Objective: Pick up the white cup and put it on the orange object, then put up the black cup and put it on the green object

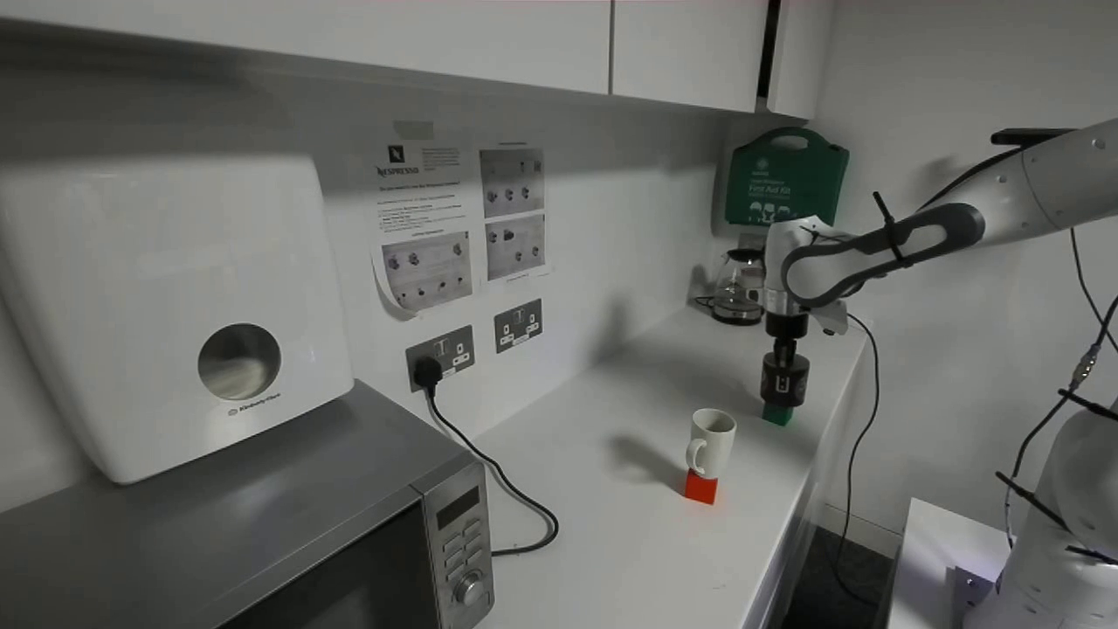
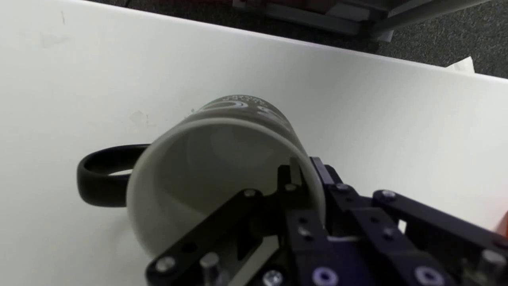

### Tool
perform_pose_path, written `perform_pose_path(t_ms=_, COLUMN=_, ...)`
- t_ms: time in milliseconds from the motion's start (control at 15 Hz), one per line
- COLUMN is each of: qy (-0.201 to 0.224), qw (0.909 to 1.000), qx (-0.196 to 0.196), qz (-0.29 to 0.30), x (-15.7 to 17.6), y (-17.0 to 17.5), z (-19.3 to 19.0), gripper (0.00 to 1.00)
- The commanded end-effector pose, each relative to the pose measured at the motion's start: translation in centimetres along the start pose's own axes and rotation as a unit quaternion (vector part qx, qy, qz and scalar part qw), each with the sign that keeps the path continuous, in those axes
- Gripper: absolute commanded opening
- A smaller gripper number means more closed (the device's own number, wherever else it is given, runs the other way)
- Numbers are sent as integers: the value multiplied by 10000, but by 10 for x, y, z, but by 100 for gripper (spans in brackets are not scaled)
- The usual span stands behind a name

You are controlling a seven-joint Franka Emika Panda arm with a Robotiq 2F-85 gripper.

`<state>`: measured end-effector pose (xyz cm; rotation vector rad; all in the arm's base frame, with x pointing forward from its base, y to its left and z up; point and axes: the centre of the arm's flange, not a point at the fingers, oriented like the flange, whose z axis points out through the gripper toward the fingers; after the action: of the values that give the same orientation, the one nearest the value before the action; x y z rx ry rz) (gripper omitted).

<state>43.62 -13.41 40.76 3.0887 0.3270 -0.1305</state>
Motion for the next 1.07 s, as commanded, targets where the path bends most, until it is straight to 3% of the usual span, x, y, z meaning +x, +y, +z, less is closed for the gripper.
perform_pose_path(t_ms=0, qy=-112, qw=9997, qx=-168, qz=120, x=-19, y=-2, z=-11, gripper=2)
perform_pose_path(t_ms=1000, qy=-48, qw=9998, qx=-188, qz=110, x=-14, y=-5, z=-6, gripper=2)
